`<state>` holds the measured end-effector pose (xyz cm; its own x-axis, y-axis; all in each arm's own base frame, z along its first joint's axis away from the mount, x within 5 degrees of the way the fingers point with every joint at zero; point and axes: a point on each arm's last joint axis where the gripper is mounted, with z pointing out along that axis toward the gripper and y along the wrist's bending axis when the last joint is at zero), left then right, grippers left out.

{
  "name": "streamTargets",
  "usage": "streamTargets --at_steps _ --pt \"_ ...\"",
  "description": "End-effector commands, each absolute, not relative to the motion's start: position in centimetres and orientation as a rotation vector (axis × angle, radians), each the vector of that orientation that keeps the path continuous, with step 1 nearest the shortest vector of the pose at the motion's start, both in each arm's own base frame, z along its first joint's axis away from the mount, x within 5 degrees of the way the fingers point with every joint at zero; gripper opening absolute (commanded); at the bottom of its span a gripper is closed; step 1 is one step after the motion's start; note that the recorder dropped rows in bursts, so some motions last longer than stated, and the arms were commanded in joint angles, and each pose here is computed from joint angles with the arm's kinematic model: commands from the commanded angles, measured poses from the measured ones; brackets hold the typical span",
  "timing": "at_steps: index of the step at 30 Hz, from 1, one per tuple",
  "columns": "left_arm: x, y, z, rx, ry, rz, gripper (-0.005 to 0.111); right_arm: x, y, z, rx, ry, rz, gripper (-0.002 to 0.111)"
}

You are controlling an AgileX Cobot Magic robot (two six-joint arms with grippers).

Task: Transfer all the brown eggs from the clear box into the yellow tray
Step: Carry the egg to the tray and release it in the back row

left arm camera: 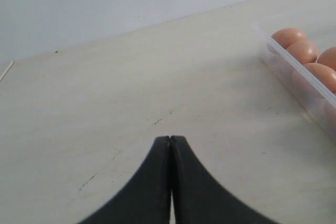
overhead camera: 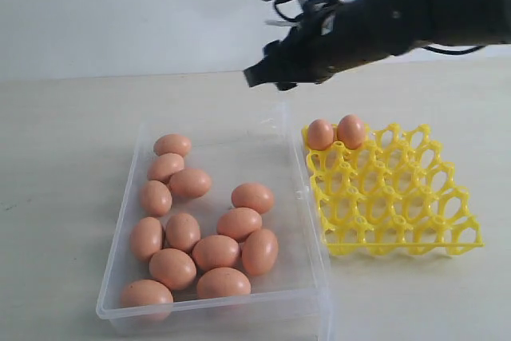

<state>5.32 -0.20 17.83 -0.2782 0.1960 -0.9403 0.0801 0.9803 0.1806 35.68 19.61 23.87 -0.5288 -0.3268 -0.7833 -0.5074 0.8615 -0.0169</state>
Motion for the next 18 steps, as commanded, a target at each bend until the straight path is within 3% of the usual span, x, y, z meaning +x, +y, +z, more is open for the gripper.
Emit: streamTargets --at_steps 1,9,18 --pt "5.3 -0.2 18.0 0.198 1.838 0.108 0.0 35.2 14.6 23.9 -0.425 2.067 0.228 0.0" --pt "5.3 -0.2 18.0 0.198 1.838 0.108 0.0 35.2 8.5 20.5 -0.187 2.006 0.159 0.0" --pt "5.3 -0.2 18.0 0.198 1.838 0.108 0.0 36.5 6.1 15.3 0.031 2.104 0.19 0.0"
